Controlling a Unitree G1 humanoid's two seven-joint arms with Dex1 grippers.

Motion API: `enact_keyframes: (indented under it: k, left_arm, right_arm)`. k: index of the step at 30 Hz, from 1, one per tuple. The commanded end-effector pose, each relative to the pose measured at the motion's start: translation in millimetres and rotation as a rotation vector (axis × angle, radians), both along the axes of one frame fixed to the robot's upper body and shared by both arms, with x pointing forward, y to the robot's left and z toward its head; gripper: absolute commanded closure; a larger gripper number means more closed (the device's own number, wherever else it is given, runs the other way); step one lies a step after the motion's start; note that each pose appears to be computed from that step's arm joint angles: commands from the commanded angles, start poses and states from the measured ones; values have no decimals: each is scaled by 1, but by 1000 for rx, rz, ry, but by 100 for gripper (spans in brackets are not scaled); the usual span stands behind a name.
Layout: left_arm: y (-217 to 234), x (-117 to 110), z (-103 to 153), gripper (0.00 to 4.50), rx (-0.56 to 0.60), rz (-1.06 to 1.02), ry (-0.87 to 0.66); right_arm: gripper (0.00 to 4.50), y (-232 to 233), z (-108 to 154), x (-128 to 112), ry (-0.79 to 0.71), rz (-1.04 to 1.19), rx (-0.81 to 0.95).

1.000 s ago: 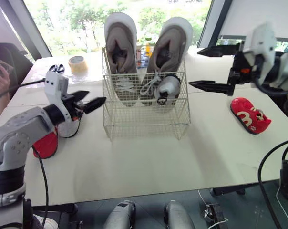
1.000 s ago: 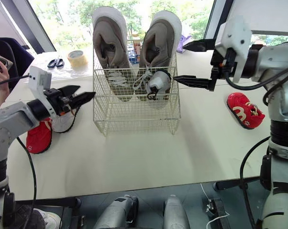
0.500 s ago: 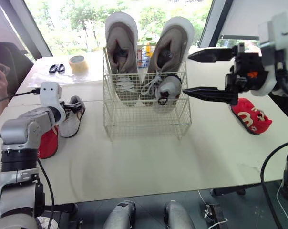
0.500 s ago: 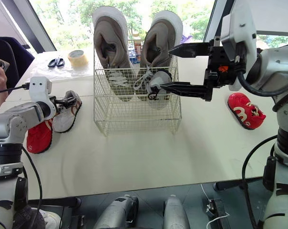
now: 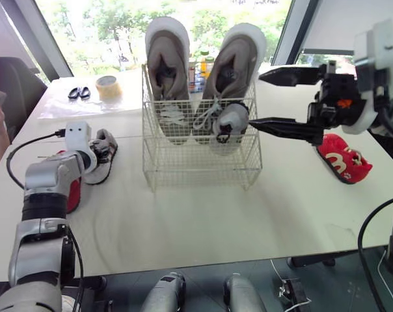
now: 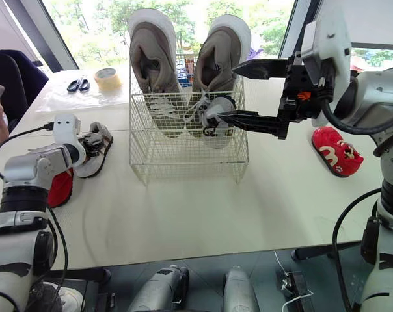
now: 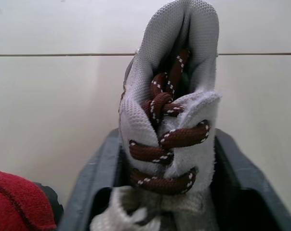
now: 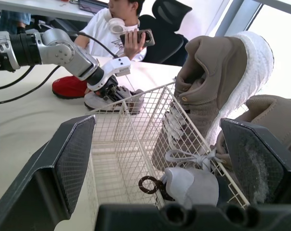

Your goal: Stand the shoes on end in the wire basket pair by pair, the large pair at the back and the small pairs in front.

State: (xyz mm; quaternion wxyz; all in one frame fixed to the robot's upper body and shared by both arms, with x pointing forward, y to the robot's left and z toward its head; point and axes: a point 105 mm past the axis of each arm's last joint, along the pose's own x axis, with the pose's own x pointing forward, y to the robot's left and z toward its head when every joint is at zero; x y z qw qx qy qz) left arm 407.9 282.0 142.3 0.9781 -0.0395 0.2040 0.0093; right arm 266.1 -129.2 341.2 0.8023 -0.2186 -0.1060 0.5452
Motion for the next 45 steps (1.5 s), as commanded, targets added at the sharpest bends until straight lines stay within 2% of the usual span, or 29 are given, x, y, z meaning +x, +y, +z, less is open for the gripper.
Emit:
enact_keyframes:
  k: [1,4,7,9,11,13,19,26,30,37,45]
  left_arm:
    - [-3,7,60,414,-27,-4,-228]
    - [-18,0,125,425,-57,-32,-560]
    - [-36,-24,175,425,-133,-40,-874]
    - [-50,-37,188,425,-174,-84,-977]
    - [-69,-59,206,425,-218,-165,-1160]
    - [-75,-76,213,425,-272,-144,-1314]
    - [-123,-89,199,425,-284,-253,-1410]
    - [-166,-84,176,425,-242,-349,-1484]
    - [-194,-78,150,425,-207,-409,-1497]
    - [-208,-64,116,425,-155,-379,-1490]
    - [-206,-56,77,425,-138,-341,-1402]
  right_arm:
    - [0,-1,10,-7,-51,-8,7]
    - [0,0,9,-6,-46,-8,12]
    - [0,2,9,-3,-42,-2,17]
    - [0,3,9,-1,-41,4,17]
    - [0,6,10,0,-39,17,18]
    - [0,8,10,2,-38,22,21]
    - [0,11,11,3,-33,41,7]
    - [0,13,14,2,-35,44,-15]
    - [0,13,17,0,-34,38,-27]
    - [0,11,20,-2,-30,10,-40]
    - [0,9,21,-4,-31,-15,-36]
